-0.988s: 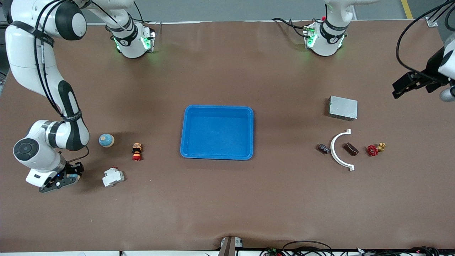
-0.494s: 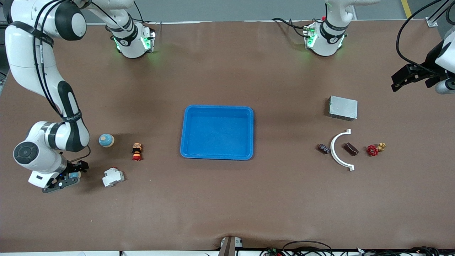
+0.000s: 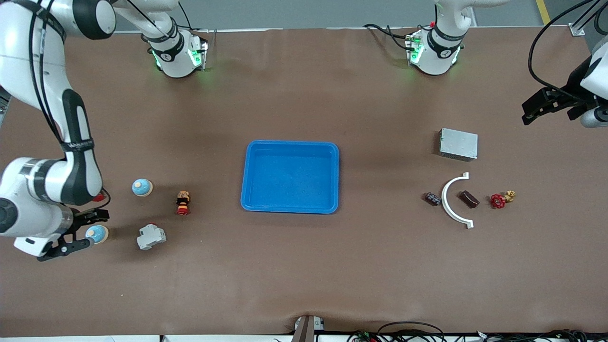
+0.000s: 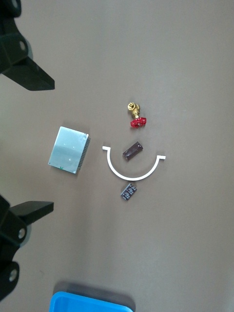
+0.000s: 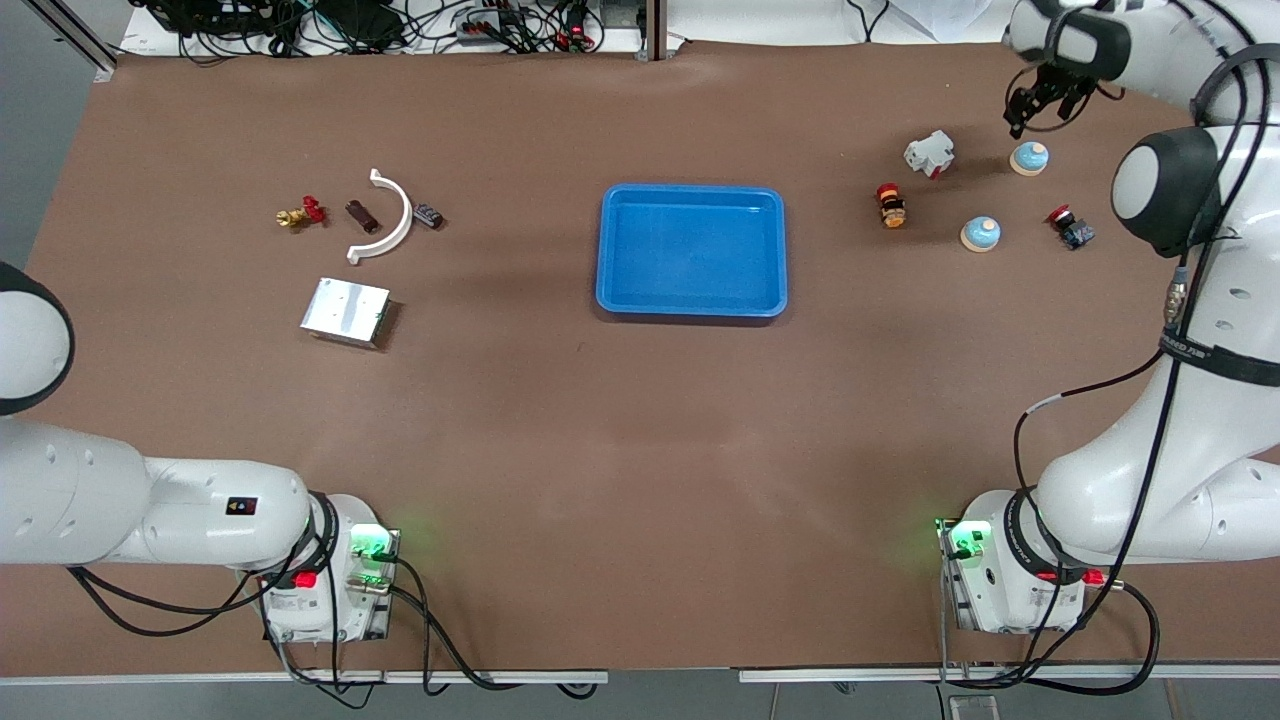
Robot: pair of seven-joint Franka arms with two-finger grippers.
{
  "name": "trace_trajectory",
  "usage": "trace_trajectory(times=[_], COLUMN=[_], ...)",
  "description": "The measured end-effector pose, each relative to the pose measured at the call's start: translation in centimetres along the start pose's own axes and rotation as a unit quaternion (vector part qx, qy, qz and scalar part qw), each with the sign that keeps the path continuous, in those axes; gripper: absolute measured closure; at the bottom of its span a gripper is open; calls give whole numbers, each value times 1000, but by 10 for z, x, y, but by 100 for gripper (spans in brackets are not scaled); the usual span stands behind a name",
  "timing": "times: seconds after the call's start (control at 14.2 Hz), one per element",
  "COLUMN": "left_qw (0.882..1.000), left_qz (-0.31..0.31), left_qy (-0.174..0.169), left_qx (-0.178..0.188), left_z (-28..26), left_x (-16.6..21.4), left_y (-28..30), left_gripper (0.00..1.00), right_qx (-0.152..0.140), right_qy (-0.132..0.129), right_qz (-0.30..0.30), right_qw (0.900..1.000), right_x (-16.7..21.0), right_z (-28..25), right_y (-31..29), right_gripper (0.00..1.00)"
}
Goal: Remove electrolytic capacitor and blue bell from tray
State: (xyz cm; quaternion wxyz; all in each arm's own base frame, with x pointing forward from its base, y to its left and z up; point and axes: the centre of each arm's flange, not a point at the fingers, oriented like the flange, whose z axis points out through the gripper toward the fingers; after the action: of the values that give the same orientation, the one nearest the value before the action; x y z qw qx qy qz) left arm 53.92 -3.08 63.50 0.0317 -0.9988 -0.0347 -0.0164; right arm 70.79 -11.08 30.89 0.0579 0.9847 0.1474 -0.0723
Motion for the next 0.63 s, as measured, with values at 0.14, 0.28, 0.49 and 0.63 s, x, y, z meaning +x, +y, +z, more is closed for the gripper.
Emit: trace_trajectory(times=[0.14,0.28,0.49,0.63], left_qw=[1000,1000,1000,1000], left_qz=[1,1,1,2], left_qy=[-4,-6,-1,0], left_qx=[0,0,0,0], left_z=[7,9,5,4], left_x=[5,6,6,6], left_y=[1,1,2,3], left_gripper=[0,0,0,0], right_qx=[36,49,79,92], right_qy=[14,25,36,44], right_qz=[36,71,112,139], right_qw=[999,996,990,985], right_x=[-17,-35,-57,-78], right_z=[-56,-111,-167,-184], right_y=[-2,-12,-44,-52], right_gripper=[0,0,0,0])
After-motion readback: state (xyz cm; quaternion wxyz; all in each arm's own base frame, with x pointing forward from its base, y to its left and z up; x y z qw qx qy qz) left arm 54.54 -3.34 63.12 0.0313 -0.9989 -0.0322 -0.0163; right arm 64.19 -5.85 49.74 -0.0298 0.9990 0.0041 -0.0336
